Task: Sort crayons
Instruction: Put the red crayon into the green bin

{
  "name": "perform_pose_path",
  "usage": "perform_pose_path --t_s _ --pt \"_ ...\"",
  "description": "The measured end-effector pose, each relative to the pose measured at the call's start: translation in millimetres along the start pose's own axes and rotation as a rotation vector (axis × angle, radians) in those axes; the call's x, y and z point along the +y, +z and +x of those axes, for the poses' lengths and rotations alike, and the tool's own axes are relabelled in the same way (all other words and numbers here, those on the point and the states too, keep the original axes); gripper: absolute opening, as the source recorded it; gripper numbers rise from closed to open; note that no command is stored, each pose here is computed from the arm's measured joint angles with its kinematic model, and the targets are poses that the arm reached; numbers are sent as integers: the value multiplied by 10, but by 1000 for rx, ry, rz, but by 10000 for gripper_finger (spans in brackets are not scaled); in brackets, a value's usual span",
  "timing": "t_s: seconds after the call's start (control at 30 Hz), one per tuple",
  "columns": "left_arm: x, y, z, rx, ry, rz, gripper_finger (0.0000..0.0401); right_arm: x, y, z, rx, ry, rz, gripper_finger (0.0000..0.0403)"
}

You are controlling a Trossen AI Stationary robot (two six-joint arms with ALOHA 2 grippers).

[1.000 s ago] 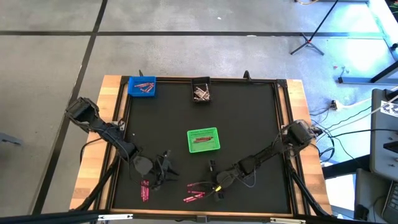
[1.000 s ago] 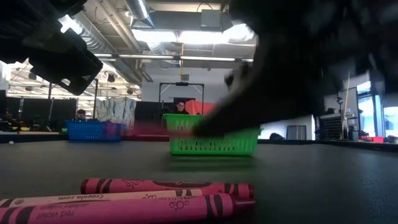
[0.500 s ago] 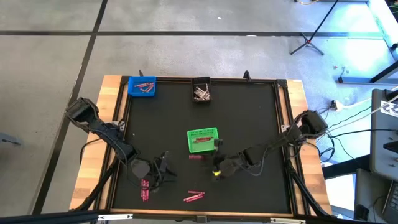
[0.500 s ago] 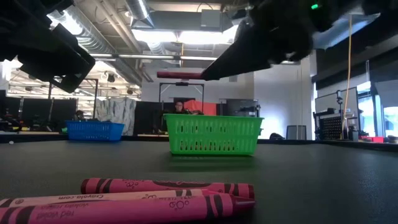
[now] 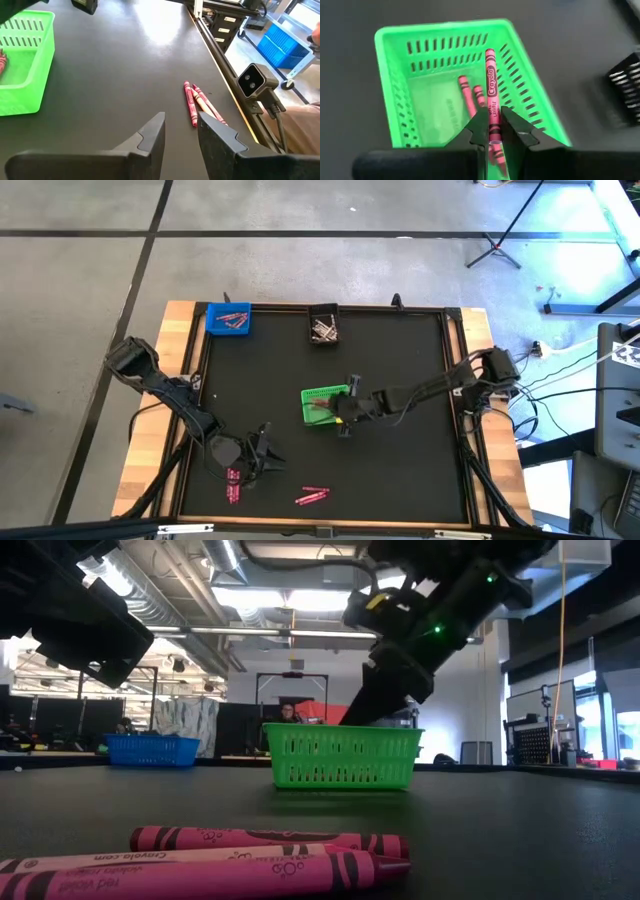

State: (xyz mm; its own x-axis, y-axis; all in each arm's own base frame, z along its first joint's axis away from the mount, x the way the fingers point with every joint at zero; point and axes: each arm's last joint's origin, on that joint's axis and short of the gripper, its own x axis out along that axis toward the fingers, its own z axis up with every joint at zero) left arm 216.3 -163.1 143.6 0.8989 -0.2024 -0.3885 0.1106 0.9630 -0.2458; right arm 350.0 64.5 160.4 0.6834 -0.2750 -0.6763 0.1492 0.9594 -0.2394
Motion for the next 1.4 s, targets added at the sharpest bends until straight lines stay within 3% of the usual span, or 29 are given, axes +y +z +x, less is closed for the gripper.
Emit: perform_pose_path --t_s 0.17,0.53,0.8,0.97,1.13,1.4 --pt "0 0 0 0 0 0 105 -8 -6 17 14 65 24 35" --pt "10 6 0 -19 36 -5 105 -4 -7 15 18 66 119 42" --pt "11 6 0 -19 36 -23 105 4 -8 13 20 79 133 131" --pt "10 5 0 -19 36 -25 105 54 33 -80 13 194 129 165" --pt "10 6 0 -20 36 -27 105 276 115 -376 -58 297 101 167" --pt "-5 19 14 -45 19 -38 105 889 26 -628 -154 443 29 168"
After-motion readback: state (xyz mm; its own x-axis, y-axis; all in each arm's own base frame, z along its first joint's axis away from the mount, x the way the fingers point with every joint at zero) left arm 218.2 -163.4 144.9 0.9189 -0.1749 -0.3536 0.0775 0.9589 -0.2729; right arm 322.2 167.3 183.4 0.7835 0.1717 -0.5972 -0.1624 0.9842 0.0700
